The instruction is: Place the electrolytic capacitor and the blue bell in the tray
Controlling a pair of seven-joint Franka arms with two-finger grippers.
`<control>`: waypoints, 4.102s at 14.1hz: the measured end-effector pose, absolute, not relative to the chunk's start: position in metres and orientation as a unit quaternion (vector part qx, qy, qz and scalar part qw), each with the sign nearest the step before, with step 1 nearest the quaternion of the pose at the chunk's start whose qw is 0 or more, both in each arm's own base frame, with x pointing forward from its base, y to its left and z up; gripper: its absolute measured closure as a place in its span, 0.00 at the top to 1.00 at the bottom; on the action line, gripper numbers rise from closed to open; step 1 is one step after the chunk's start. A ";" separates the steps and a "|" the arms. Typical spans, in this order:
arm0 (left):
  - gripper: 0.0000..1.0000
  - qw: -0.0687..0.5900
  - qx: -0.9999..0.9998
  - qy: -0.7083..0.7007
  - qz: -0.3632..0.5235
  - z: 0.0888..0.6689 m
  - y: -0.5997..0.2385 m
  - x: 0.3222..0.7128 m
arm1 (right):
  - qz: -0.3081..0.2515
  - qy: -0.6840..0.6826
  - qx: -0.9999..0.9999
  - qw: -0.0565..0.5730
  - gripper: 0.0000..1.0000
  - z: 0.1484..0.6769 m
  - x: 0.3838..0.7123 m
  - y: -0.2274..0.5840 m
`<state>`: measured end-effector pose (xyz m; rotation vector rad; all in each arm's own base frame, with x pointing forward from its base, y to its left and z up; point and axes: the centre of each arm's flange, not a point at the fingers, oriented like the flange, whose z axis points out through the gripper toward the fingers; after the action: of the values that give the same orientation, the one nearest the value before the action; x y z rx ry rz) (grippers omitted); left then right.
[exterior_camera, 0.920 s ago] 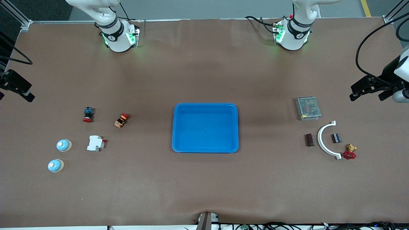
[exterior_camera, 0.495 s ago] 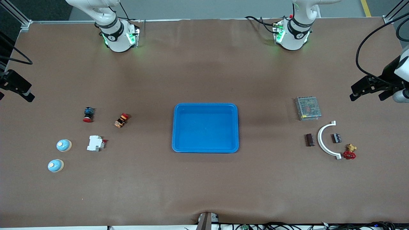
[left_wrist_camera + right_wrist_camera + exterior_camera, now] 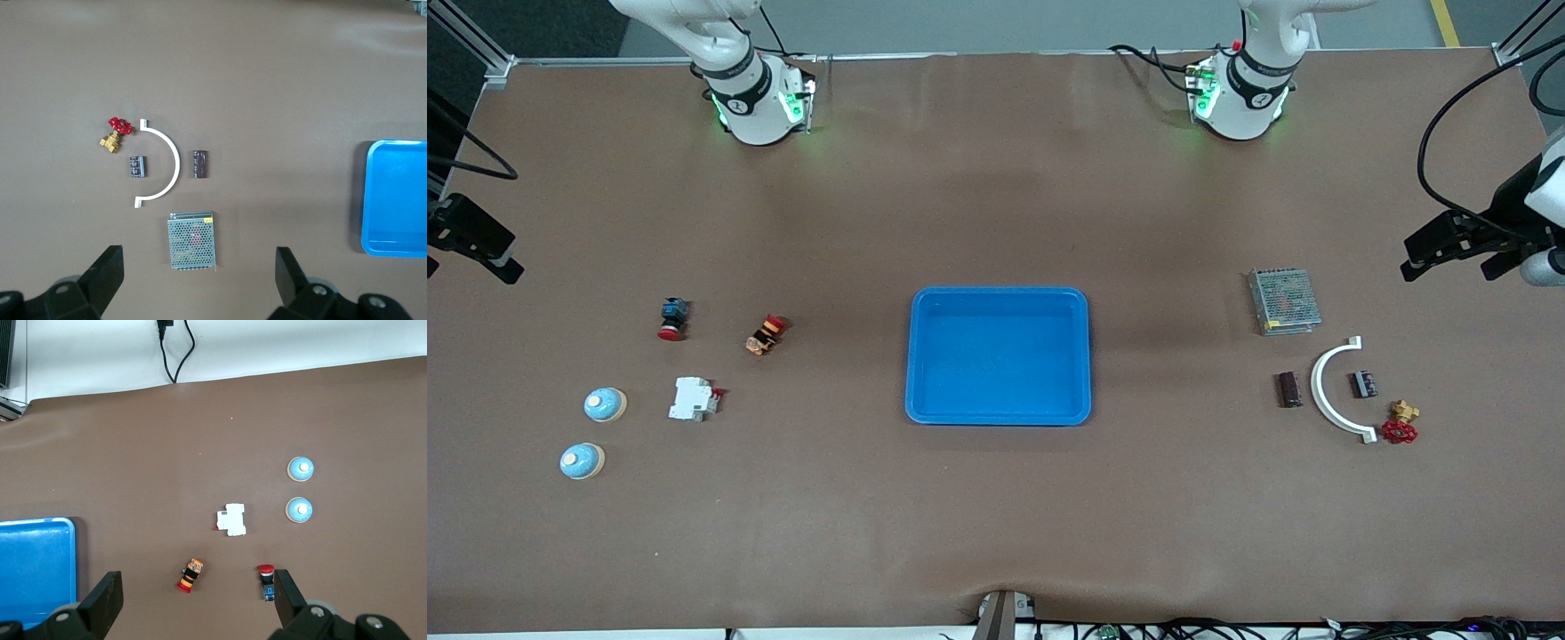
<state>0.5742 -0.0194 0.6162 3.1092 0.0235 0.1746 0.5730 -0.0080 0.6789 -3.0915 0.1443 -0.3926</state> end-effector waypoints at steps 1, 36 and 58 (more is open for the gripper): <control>1.00 0.014 0.998 0.008 0.056 0.616 -0.019 0.574 | -0.126 0.046 -0.991 0.011 1.00 0.679 0.573 -0.008; 1.00 0.010 0.999 0.030 0.018 0.548 0.114 0.599 | -0.034 0.050 -0.998 0.008 1.00 0.530 0.605 -0.015; 1.00 0.010 0.991 0.134 -0.020 0.337 0.127 0.663 | -0.022 0.001 -1.000 -0.010 1.00 0.246 0.654 -0.193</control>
<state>0.6628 0.1265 0.3373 3.0929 0.4174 -0.0627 0.6543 -0.1933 0.2465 -3.1614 0.0021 -0.0698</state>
